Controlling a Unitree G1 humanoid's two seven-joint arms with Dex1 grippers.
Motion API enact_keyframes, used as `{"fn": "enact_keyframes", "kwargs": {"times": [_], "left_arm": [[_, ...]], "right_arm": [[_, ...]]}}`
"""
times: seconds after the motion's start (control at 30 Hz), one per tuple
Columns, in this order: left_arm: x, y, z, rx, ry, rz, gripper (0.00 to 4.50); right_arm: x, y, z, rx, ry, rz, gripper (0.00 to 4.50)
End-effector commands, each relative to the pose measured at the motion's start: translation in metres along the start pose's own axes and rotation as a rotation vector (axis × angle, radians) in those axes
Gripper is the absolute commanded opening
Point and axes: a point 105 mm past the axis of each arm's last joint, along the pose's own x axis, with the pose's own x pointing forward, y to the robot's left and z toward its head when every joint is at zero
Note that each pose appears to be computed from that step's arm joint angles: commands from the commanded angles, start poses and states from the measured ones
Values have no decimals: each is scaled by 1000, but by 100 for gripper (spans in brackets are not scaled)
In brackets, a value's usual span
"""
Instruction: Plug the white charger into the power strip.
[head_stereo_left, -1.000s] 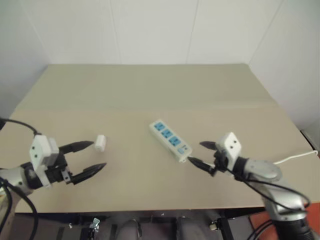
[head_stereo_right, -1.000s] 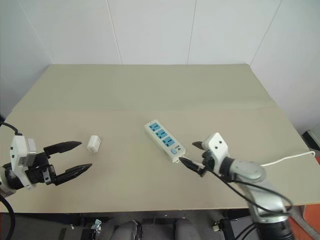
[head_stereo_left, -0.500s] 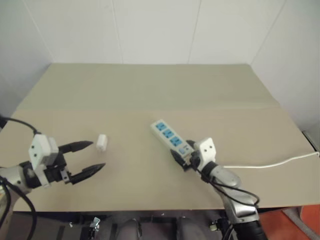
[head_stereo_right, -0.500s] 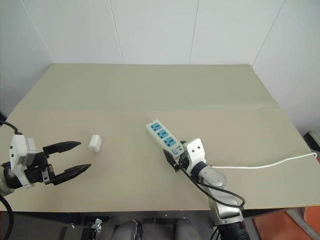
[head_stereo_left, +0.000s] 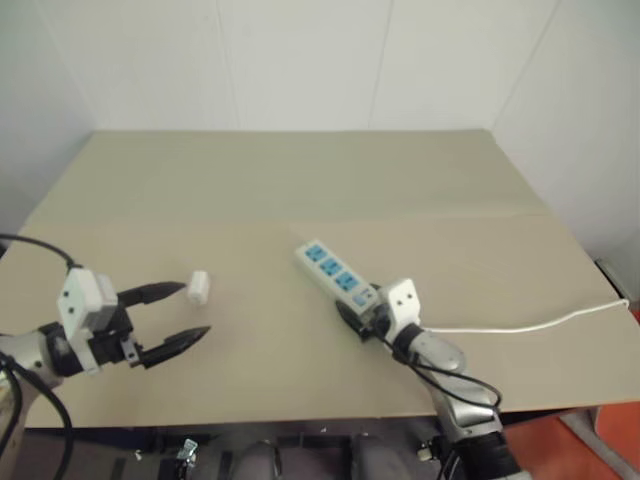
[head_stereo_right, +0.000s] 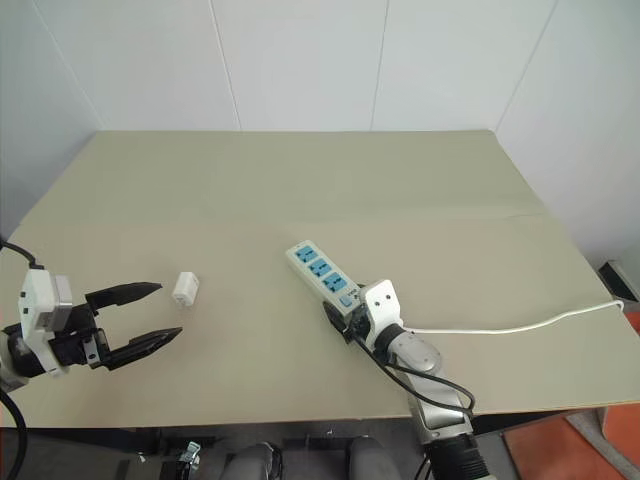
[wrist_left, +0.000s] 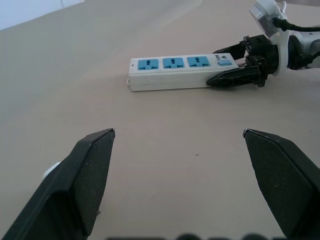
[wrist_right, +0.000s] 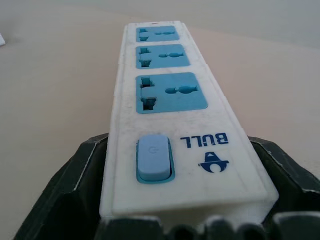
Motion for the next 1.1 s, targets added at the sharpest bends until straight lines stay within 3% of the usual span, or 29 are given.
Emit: {"fn": "enact_keyframes", "kwargs": {"times": [0.03, 0.23, 0.37, 0.5, 0.63, 0.73, 1.0, 1.1], "left_arm": [[0, 1, 10, 65, -14, 3, 450], [-1, 2, 13, 75, -12, 5, 450], [-2, 7, 17, 83, -11, -3, 450], [-2, 14, 19, 87, 2, -15, 450], [-1, 20, 20, 87, 39, -9, 450], [-1, 28, 24, 58, 32, 4, 450], [12, 63, 65, -72, 20, 113, 450], [17, 81, 67, -98, 192, 212, 450]], "right_arm": [[6, -4, -12, 45, 23, -10, 345], [10, -28, 11, -22, -73, 10, 345], [-1, -27, 45, -136, -196, 234, 345], [-19, -14, 56, -169, -200, 522, 345], [-35, 4, 48, -186, -157, 775, 345], [-37, 13, 36, -196, -119, 863, 345], [-29, 20, 6, -205, -43, 916, 345], [-28, 20, 4, -207, -40, 923, 345]]}}
